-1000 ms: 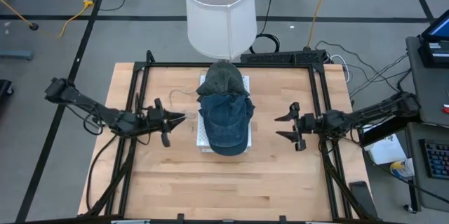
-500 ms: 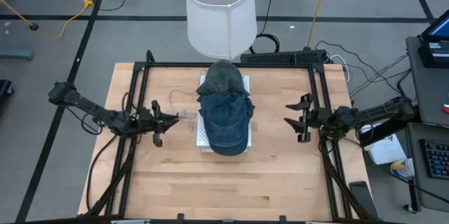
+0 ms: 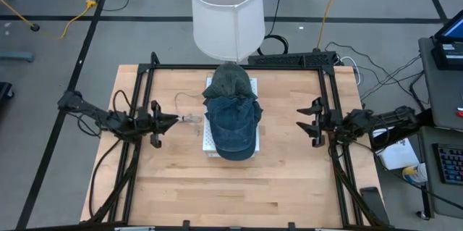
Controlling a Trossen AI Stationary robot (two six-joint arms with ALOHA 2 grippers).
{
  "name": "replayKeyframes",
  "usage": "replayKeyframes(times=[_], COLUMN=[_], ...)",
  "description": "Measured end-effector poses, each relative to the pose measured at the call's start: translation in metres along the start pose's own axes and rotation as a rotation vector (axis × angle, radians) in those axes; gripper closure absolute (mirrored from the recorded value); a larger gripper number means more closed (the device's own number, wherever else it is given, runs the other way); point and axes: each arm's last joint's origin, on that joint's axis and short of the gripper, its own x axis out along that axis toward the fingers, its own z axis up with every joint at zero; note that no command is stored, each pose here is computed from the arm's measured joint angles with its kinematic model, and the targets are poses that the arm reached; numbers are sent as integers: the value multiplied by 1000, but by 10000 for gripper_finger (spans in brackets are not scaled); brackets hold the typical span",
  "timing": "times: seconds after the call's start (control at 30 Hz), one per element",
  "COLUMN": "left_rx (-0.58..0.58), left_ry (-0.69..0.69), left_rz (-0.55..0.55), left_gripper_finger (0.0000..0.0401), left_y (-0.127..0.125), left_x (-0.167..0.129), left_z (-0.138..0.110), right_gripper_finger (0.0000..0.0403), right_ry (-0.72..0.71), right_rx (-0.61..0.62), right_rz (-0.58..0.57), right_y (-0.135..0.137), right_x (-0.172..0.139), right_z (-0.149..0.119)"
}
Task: Pick & Place hat
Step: Return to Home Position
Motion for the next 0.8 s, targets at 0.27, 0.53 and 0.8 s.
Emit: replayKeyframes(times=[0.27, 0.53, 0.8], left_rx=[-14, -50, -43], left_ry=[-23, -21, -21], left_rz=[6, 0, 26], left_gripper_finger=[334, 334, 334], left_y=[7, 7, 7], left_x=[-10, -10, -10], left_z=[3, 4, 4], right_gripper_finger=[184, 182, 185], right_ry=[2, 73, 178], right_rx=[16, 99, 92], right_rz=[0, 1, -1], right_y=[-2, -1, -1], right_x=[-5, -5, -6], right_z=[0, -7, -17])
